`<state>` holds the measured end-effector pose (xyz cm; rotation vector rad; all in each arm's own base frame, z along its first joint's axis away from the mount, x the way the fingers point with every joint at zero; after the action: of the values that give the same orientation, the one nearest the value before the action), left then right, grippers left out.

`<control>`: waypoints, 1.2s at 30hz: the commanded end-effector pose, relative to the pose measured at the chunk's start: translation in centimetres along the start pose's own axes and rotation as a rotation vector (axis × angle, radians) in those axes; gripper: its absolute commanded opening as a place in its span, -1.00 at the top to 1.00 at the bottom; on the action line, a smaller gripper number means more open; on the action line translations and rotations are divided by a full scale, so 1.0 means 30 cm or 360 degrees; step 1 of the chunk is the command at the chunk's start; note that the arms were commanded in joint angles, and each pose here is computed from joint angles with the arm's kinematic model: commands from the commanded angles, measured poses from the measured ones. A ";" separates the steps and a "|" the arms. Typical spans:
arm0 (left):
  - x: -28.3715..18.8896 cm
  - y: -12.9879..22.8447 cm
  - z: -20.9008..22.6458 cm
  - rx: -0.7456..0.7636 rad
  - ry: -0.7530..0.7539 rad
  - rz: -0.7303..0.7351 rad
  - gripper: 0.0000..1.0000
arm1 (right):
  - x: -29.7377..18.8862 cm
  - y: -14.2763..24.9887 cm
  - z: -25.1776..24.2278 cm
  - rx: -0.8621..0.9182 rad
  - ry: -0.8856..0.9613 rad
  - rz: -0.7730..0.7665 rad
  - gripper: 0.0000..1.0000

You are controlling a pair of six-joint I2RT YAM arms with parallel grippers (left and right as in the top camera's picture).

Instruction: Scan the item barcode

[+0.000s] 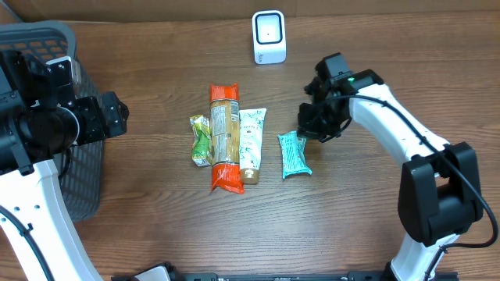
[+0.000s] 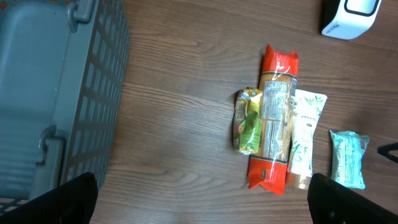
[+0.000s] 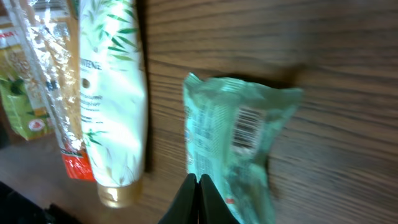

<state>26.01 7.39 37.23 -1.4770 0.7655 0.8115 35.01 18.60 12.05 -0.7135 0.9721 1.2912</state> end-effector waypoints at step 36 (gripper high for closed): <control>-0.001 -0.004 0.000 0.0025 0.0013 -0.0006 -0.99 | 0.183 0.067 -0.191 0.0314 0.0423 -0.0137 -0.37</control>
<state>26.01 7.39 37.23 -1.4770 0.7655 0.8115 32.73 18.95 7.11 -0.7439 1.1241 1.0872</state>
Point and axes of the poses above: each gripper's point midway between its finger pads, its own x axis out along the fingers, its own z axis along the line the jaws close on, y = z × x, the point moved 5 cm from there along -x, back along the fingers, and after that the axes turned 11 degrees about x, right-handed, at the moved point
